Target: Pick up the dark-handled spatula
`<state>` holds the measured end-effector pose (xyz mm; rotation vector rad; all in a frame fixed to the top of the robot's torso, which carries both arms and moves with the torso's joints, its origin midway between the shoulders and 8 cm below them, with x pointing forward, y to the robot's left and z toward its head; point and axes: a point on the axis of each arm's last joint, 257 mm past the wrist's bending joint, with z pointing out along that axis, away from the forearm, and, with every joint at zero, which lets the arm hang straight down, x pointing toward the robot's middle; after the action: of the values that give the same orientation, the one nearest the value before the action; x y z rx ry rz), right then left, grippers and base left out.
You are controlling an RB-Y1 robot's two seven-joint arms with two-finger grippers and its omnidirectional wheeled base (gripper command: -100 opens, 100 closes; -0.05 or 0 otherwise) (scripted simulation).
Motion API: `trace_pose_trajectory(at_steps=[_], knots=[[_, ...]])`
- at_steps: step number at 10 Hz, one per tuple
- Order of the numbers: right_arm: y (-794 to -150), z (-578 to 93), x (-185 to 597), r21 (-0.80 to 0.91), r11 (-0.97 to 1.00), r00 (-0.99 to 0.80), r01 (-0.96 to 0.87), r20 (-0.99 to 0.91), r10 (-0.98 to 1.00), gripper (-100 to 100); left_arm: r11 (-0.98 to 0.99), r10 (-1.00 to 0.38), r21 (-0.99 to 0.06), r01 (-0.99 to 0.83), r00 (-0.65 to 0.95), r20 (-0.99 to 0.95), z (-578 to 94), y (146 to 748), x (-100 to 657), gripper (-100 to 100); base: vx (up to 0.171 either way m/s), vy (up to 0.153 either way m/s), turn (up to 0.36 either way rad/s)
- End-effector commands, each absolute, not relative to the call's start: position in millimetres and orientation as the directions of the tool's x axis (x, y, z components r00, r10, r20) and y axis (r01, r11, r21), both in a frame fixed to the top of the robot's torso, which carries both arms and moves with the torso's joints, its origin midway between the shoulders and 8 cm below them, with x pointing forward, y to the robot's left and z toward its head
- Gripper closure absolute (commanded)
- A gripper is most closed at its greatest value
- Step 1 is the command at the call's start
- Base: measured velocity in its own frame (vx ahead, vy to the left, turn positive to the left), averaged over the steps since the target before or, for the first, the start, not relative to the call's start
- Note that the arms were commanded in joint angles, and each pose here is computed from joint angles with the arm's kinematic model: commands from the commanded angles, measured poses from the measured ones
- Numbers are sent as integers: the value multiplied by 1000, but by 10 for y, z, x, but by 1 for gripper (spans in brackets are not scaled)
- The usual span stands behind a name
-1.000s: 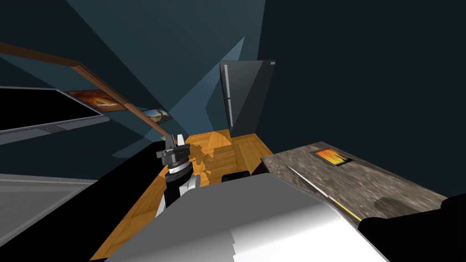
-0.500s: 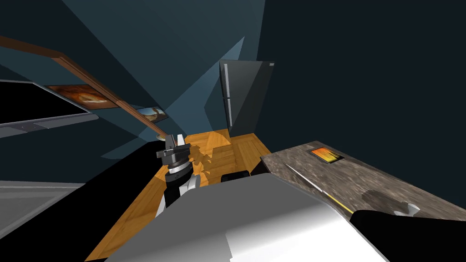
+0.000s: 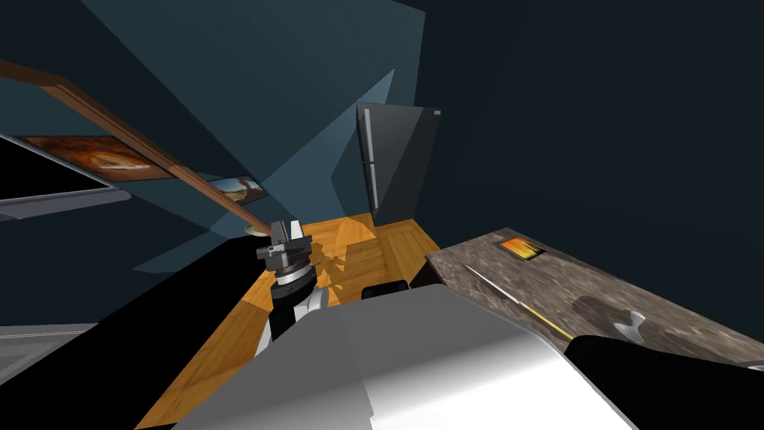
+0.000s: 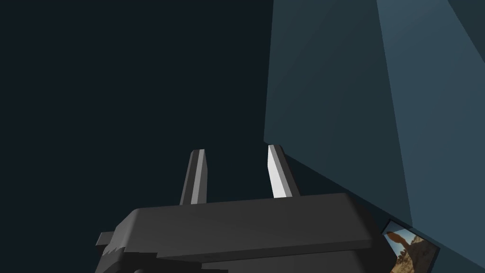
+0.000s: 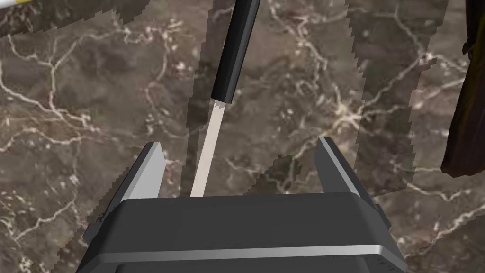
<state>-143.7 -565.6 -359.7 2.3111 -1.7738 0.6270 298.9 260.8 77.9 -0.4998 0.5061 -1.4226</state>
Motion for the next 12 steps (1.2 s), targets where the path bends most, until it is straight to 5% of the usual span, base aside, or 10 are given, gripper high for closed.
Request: trace_pose_trajectory(at_steps=[1,12], knots=[[-5826,-3598,-1219,-158,-329,230,-931,445,-865,-100,84,-996,-604,792,81,-32,779,2608,2989,0,17,54,40],[-6522,-3431,-360,-189,-559,367,-808,581,-727,-100,84,-996,-604,792,81,-32,779,2608,2989,0,8,23,-54]])
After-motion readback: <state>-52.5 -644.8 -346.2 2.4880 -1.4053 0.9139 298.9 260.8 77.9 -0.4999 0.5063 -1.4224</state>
